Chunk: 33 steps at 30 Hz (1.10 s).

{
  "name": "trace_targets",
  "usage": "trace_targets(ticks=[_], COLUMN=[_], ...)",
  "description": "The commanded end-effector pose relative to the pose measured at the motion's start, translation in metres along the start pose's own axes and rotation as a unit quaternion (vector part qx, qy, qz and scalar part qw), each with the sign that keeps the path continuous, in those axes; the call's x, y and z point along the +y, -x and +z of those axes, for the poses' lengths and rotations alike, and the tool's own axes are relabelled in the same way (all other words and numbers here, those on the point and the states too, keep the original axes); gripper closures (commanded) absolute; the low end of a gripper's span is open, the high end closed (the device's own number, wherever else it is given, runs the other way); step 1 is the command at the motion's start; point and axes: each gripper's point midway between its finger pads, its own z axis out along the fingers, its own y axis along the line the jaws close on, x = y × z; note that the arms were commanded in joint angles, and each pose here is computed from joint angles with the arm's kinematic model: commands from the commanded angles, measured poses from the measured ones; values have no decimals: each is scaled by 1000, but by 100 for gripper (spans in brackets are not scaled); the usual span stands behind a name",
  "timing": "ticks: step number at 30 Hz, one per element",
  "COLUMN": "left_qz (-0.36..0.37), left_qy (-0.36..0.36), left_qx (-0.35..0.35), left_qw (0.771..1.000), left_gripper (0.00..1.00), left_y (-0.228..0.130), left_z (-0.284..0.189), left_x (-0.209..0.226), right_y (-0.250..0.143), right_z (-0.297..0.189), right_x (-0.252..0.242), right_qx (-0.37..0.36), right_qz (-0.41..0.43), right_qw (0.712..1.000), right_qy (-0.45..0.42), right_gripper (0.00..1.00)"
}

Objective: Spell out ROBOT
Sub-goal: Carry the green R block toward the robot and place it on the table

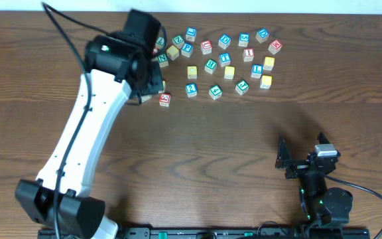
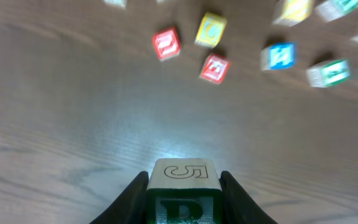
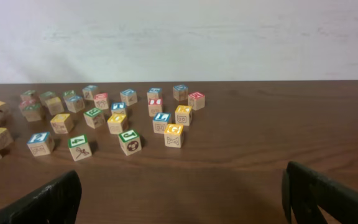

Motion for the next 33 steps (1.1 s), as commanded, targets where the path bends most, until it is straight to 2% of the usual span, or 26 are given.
trace_targets(ticks=[1,8,16,20,26,33], left_qz=[-15,7,-3,7,70,75], left_qy=[11,-5,0,-2,-15,-3], left_qx=[55,63,72,72,59,51], left_qw=[998,998,997,997,996,996], left_gripper=[75,76,76,75,75,75], left_y=[-26,-60,-91,-101,-102,-99], left_z=[44,114,156,166,167,176], left_x=[1,-12,-5,-4,-17,-16], right_y=[-1,-1,-1,-1,-1,-1], right_z=[0,0,0,0,0,0], right_x=[1,1,1,1,1,1], right_qx=[0,0,0,0,0,0], right_qz=[-8,-8,-8,-8,-8,-8], right_qw=[1000,1000,1000,1000,1000,1000], right_qy=[1,1,1,1,1,1], right_gripper=[1,1,1,1,1,1])
